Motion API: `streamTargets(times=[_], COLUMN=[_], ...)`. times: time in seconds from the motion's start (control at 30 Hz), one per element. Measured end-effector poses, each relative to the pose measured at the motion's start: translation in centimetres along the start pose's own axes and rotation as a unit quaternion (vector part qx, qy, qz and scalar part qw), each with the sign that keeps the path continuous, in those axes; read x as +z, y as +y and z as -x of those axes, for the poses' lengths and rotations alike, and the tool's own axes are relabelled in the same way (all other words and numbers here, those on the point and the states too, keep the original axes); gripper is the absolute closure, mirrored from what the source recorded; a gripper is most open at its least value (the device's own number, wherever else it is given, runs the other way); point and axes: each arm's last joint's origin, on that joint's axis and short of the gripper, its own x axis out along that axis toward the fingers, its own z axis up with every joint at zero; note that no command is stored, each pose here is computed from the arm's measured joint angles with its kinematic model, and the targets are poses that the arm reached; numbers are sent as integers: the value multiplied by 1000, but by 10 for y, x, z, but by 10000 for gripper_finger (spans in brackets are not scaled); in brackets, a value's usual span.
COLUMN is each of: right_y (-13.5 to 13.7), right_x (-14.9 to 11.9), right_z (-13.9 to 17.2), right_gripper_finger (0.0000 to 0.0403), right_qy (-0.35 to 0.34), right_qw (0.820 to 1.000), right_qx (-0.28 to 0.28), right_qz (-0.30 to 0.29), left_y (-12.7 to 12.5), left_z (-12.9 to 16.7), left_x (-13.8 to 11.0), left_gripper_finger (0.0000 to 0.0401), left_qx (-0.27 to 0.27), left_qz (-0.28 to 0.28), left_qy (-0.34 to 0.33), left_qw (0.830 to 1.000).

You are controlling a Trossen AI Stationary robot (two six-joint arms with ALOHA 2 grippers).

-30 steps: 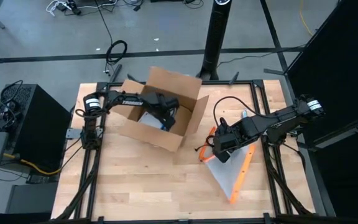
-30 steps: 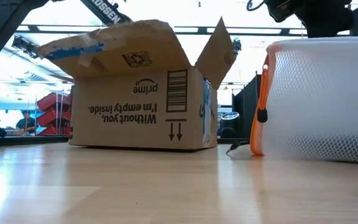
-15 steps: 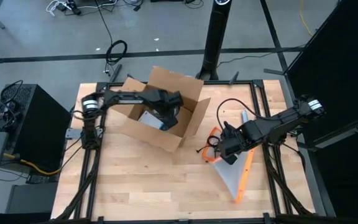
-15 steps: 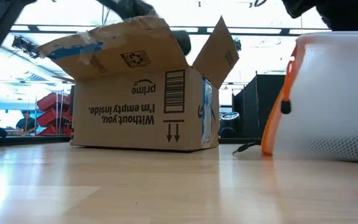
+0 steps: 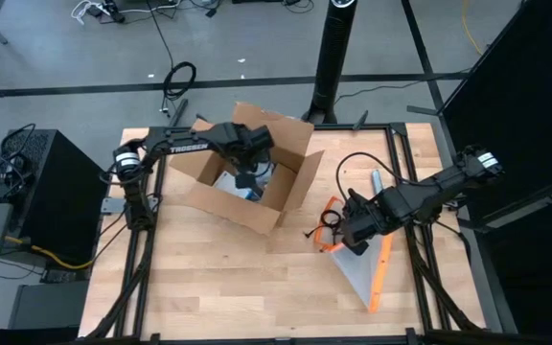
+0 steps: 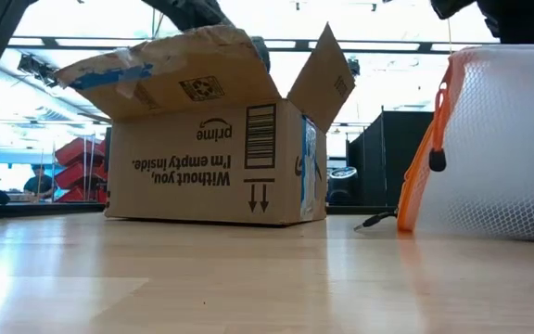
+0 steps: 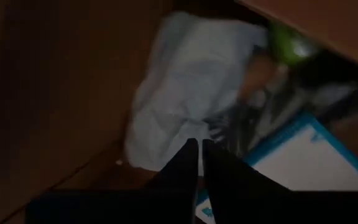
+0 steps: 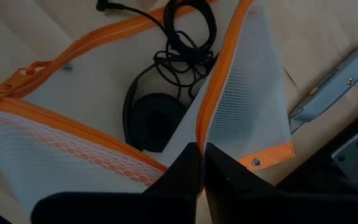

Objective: Unpack boxes
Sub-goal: Put the white shipping bag into the transparent zip bag

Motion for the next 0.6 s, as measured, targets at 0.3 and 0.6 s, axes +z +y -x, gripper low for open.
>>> streamTargets(times=[0.3,0.6], right_y=[2,5], right_x=[-5,-7], right_z=[1,1], right_gripper_finger=[403,403], right_qy=[0,5], right_qw=[1000,1000], right_qx=[2,15], right_qz=[-12,-24], left_y=[-3,-8], left_z=[-45,-72], left_x=[-17,-18], left_gripper_finger=[251,175], left_qx=[-9,25], left_qz=[5,38], left_qy=[-26,-43], left_qw=[1000,998])
